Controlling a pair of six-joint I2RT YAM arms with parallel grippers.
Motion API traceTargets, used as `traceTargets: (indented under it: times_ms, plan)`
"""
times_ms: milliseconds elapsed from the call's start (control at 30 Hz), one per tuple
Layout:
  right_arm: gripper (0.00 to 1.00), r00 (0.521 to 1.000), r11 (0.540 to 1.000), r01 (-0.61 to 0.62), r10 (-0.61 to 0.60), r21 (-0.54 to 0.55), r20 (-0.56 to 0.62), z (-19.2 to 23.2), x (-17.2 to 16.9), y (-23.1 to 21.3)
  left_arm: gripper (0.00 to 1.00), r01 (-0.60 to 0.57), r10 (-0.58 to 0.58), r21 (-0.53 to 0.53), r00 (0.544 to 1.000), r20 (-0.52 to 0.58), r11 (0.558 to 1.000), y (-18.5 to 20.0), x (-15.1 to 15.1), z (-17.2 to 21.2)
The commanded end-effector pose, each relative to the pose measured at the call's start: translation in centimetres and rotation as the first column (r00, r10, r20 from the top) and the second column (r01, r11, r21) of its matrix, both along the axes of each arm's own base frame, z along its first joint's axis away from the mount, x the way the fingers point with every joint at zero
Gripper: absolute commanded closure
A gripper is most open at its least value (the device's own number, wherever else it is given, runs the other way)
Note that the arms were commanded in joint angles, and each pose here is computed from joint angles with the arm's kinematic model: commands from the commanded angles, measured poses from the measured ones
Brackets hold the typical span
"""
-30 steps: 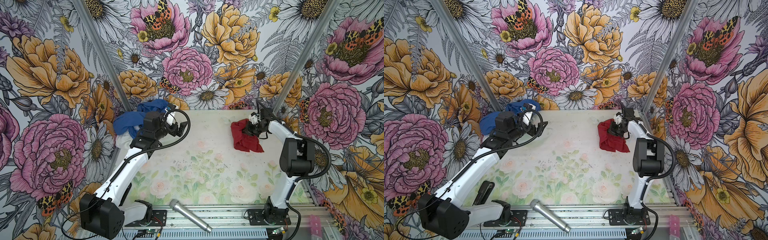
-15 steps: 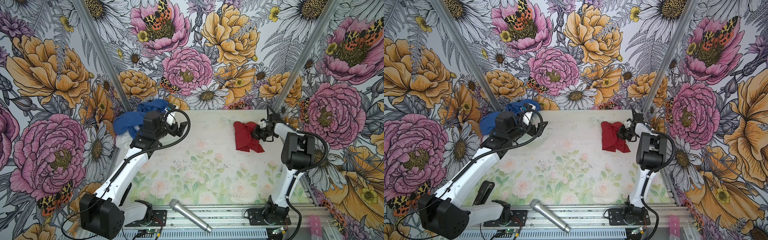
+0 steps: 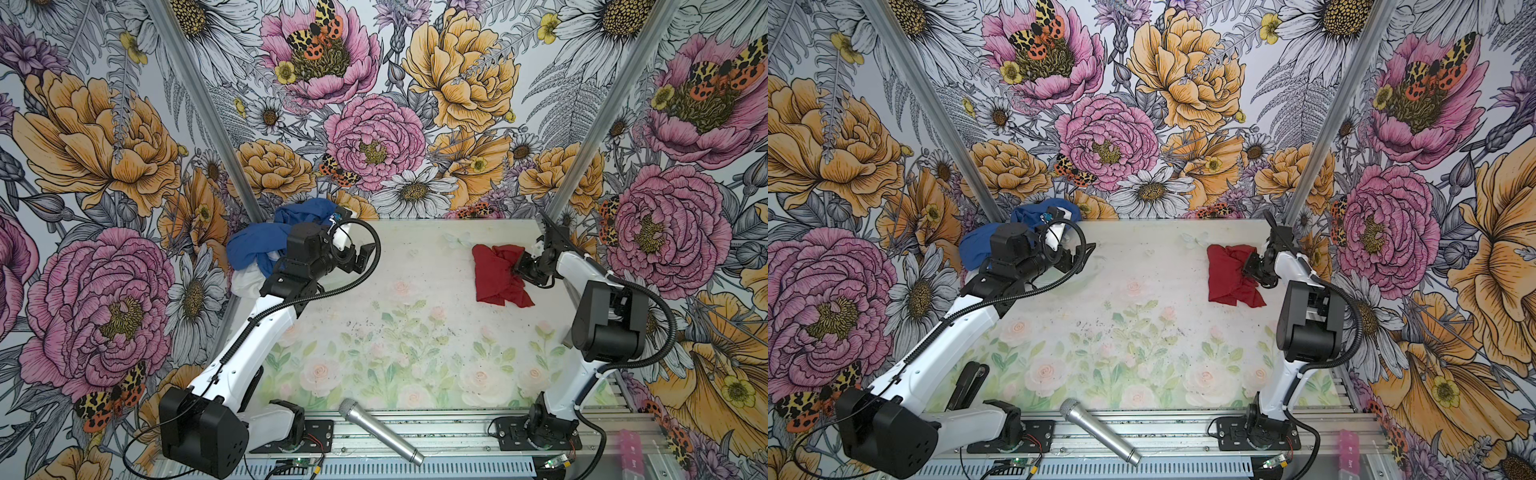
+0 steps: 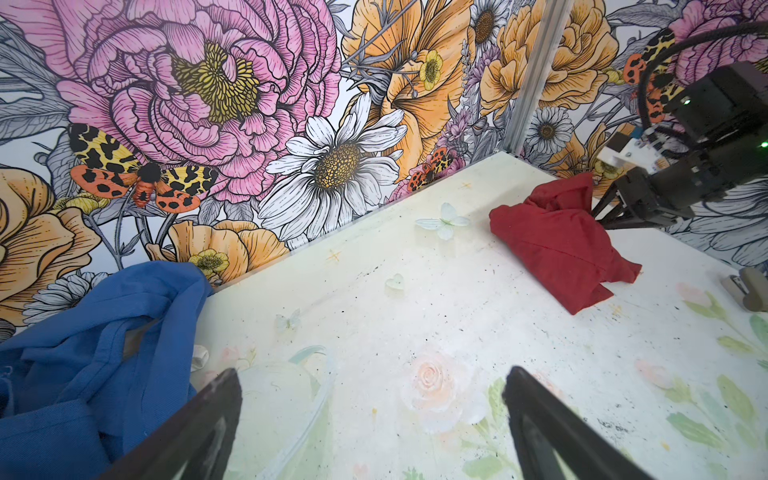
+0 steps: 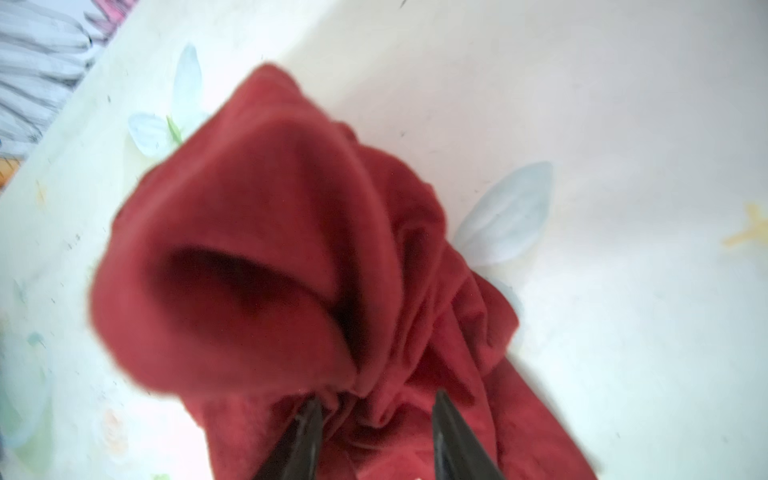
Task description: Pick out a specific cloth from the pile
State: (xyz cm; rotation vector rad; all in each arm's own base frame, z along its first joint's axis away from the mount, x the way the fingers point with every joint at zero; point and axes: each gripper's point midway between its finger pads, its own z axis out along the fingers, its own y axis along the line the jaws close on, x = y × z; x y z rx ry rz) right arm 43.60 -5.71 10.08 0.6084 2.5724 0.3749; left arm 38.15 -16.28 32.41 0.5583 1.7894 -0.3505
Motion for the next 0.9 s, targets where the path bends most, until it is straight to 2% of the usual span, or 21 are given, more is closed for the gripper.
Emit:
traceTargets:
  times_ms: [0,167,233,300,400,467,500,567,667,733,867]
  plan:
    - [0.37,0.997,0.993,0.071,-0.067,-0.097,0.044,2.5,-1.1,-1.7,0.01,0.001,0.0,-0.034,0.999,0.032,0.999,0.0,0.2,1.4]
    - [0.3,0.987,0.992,0.056,-0.039,-0.11,0.154,6.9,-1.5,-0.2,0.01,0.01,-0.009,-0.045,1.0,0.022,0.999,-0.2,0.3,1.2]
    - [0.26,0.98,0.983,-0.021,0.057,-0.185,0.191,8.6,-0.8,1.6,0.01,0.012,-0.011,-0.049,1.0,0.024,0.999,-0.3,0.3,1.4]
    - [0.24,0.964,0.947,-0.12,0.183,-0.298,0.191,9.3,0.2,3.8,0.01,0.017,-0.016,-0.051,1.0,0.022,0.999,-0.3,0.3,1.4]
    - [0.23,0.926,0.834,-0.265,0.361,-0.484,0.115,8.6,1.5,6.7,0.01,0.016,-0.014,-0.052,1.0,0.025,0.999,-0.3,0.2,1.4]
    - [0.22,0.892,0.709,-0.349,0.452,-0.613,0.014,7.5,1.8,8.2,0.01,0.011,-0.009,-0.049,1.0,0.026,0.999,-0.2,0.3,1.4]
    - [0.22,0.878,0.644,-0.382,0.478,-0.663,-0.042,6.9,1.9,8.8,0.01,0.008,-0.006,-0.047,1.0,0.025,0.999,-0.1,0.3,1.3]
    - [0.22,0.858,0.542,-0.427,0.495,-0.724,-0.136,5.6,1.9,9.2,0.01,0.005,-0.004,-0.047,1.0,0.024,0.999,0.0,0.4,1.3]
    - [0.2,0.844,0.419,-0.467,0.475,-0.779,-0.251,4.2,2.1,8.7,0.01,0.007,-0.006,-0.051,1.0,0.023,0.999,0.0,0.4,1.4]
    - [0.2,0.831,0.362,-0.491,0.468,-0.792,-0.302,3.6,2.3,8.5,0.01,0.009,-0.008,-0.052,1.0,0.021,0.999,-0.1,0.5,1.3]
    - [0.18,0.799,0.278,-0.536,0.471,-0.797,-0.373,2.6,2.7,8.9,0.01,0.008,-0.007,-0.056,1.0,0.019,0.998,0.0,0.5,1.3]
